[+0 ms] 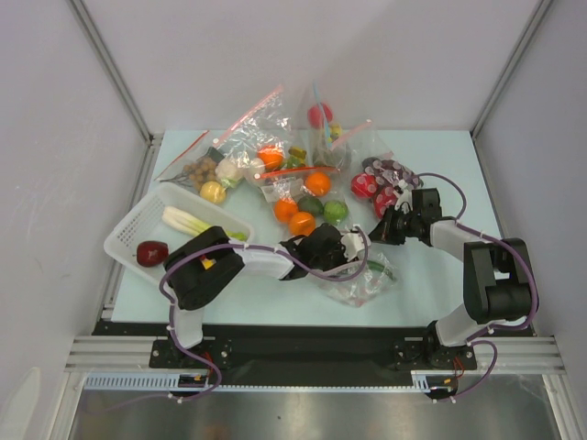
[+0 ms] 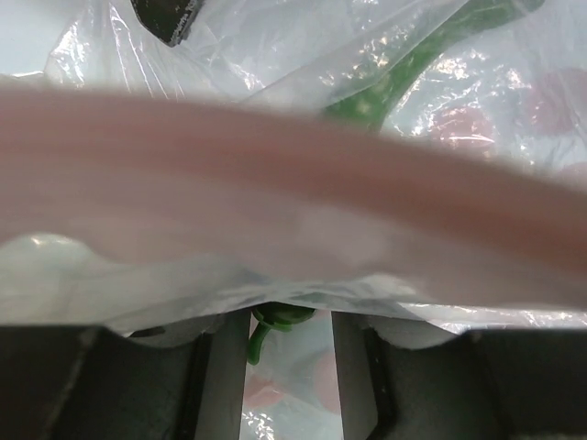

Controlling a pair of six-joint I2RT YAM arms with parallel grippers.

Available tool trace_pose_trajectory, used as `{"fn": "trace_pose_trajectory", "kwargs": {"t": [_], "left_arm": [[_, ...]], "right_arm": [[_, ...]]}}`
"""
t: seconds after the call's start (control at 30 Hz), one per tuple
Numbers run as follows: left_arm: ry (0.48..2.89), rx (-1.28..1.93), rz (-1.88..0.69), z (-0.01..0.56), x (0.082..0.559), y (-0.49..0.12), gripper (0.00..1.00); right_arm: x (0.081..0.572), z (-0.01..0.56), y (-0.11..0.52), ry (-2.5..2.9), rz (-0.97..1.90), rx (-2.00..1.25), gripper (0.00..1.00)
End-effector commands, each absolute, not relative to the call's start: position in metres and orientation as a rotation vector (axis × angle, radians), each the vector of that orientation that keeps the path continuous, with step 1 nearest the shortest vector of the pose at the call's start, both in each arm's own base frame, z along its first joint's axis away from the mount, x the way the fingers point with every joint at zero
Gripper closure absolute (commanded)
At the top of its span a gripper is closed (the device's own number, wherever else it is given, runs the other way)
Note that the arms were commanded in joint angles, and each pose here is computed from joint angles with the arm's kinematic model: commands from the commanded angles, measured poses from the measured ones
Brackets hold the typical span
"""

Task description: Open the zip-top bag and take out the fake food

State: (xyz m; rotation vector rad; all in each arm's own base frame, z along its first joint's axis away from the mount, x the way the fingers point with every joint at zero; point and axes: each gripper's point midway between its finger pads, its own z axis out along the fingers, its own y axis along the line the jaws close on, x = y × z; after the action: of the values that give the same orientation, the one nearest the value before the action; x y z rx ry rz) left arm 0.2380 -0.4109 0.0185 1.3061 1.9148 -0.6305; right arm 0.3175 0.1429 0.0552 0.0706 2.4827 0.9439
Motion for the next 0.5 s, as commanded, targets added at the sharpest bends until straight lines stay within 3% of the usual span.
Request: {"fn": "trace_pose_trajectory", "kwargs": {"t": [0.0,0.1,0.47], "left_arm": [[1.925,1.357,-0.672,0.016,0.225,-0.405,0.84],[1.914,1.369,-0.709,0.024,0.218,-0.404,0.88],[1.942,1.373,-0.805,0.049,0.188,-0.383,0.85]], "right_arm": [[0.319,0.058,0.144,2.471,0.937,0.044,1.00],[0.320,0.056,0.137,2.480,0.888,0.058,1.00],[0.333,0.065,0.117,2.446,0.774,0.103,1.00]]}}
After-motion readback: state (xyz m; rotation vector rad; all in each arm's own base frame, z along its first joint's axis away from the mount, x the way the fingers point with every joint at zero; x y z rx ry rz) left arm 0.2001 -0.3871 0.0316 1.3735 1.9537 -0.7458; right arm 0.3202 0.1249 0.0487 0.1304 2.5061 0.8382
